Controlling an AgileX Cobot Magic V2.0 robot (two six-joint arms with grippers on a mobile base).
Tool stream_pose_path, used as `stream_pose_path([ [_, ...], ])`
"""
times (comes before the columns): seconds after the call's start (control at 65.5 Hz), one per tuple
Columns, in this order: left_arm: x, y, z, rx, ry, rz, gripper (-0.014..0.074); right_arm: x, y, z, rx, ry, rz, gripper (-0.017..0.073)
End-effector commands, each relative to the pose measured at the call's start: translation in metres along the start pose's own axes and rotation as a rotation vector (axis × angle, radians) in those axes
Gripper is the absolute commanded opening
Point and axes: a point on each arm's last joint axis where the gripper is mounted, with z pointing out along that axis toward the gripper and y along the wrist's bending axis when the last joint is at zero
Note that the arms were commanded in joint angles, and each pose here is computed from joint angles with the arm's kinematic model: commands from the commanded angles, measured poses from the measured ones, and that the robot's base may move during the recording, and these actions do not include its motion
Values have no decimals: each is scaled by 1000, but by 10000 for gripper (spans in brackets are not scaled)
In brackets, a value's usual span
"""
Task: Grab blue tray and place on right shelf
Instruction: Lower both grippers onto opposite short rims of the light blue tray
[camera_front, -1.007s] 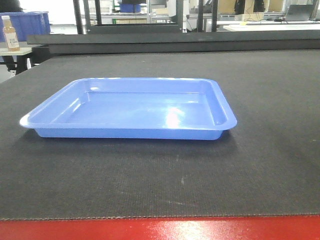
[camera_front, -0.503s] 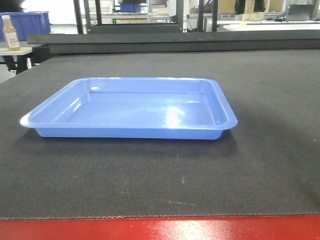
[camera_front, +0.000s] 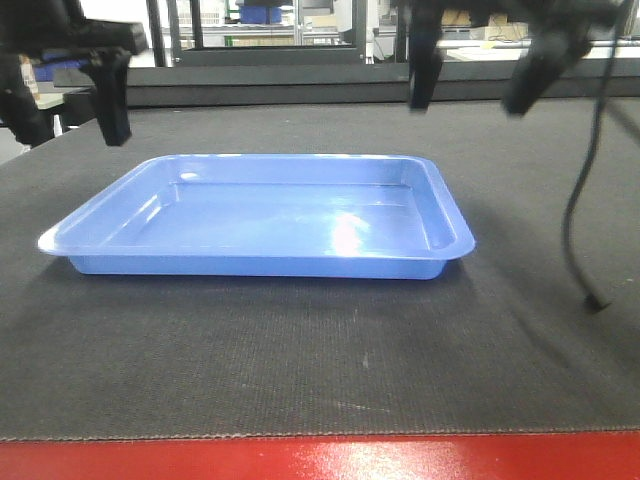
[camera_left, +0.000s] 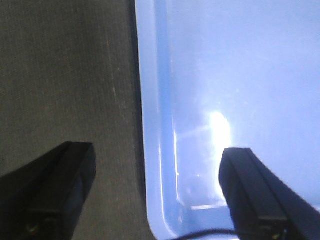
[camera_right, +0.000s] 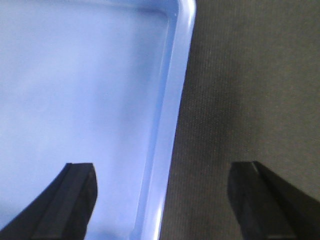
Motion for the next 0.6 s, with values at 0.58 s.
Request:
stream_pose_path([
  [0.58,-15,0,35,77,-19,-82,421,-11,3,56,34,43,-11,624],
])
